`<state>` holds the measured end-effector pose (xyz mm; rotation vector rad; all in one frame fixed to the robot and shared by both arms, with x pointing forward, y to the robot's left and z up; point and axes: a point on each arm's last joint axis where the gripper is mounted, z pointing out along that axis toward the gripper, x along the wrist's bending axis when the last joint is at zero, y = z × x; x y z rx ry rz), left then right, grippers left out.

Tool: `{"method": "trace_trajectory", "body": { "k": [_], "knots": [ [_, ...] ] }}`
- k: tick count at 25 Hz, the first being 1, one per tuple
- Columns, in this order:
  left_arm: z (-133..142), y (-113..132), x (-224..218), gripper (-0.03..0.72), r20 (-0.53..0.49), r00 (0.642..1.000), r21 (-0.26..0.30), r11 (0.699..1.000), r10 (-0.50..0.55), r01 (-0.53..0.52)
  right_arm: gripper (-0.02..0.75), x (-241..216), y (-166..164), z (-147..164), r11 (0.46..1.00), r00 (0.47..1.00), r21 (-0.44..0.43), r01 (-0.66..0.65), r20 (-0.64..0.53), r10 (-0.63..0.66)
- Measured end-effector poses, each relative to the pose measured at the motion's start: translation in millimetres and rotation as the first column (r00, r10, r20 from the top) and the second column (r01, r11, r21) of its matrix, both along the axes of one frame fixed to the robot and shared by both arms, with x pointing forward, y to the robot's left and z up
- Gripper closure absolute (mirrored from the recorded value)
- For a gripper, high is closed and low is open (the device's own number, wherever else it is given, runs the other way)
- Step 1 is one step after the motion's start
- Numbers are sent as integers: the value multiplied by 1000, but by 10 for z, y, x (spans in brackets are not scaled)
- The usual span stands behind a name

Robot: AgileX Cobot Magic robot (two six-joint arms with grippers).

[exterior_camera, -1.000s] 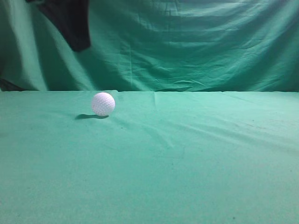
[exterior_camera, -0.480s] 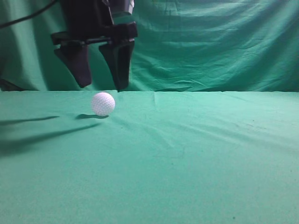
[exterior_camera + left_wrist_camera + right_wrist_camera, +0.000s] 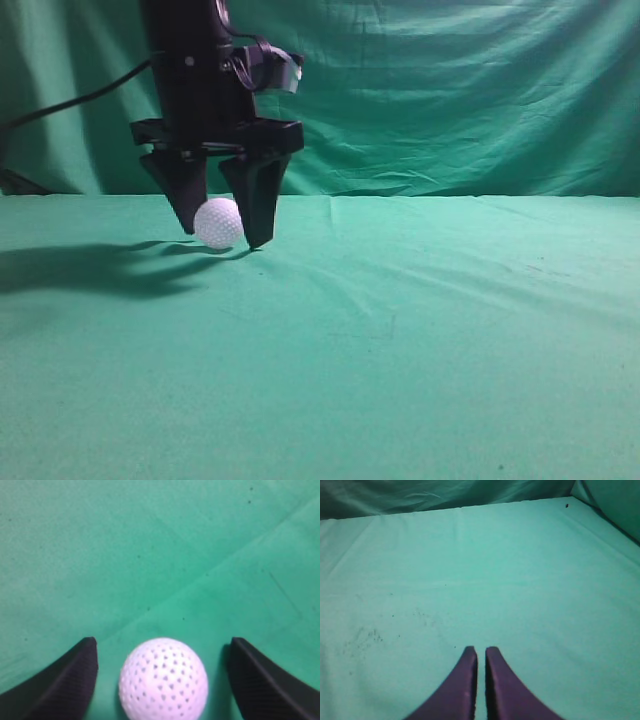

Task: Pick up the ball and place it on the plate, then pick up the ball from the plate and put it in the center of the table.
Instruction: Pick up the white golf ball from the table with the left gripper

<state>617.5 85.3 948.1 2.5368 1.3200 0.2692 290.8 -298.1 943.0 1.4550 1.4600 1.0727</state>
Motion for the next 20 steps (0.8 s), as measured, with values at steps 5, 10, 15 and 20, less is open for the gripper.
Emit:
{"method": "trace_trajectory", "body": {
  "k": [5,10,15,20],
  "knots": [
    [-14,-19,34,218,-11,1000,6,1000,2,-2,691,0,0,0,1000,1000,0,0,0,0],
    [91,-33,58,379,-23,1000,8,1000,18,-17,691,0,0,0,1000,1000,0,0,0,0],
    [391,-37,147,379,0,999,43,999,33,-33,691,0,0,0,1000,1000,0,0,0,0],
    [651,95,173,379,3,998,81,994,68,-68,691,0,0,0,1000,1000,0,0,0,0]
  ]
}}
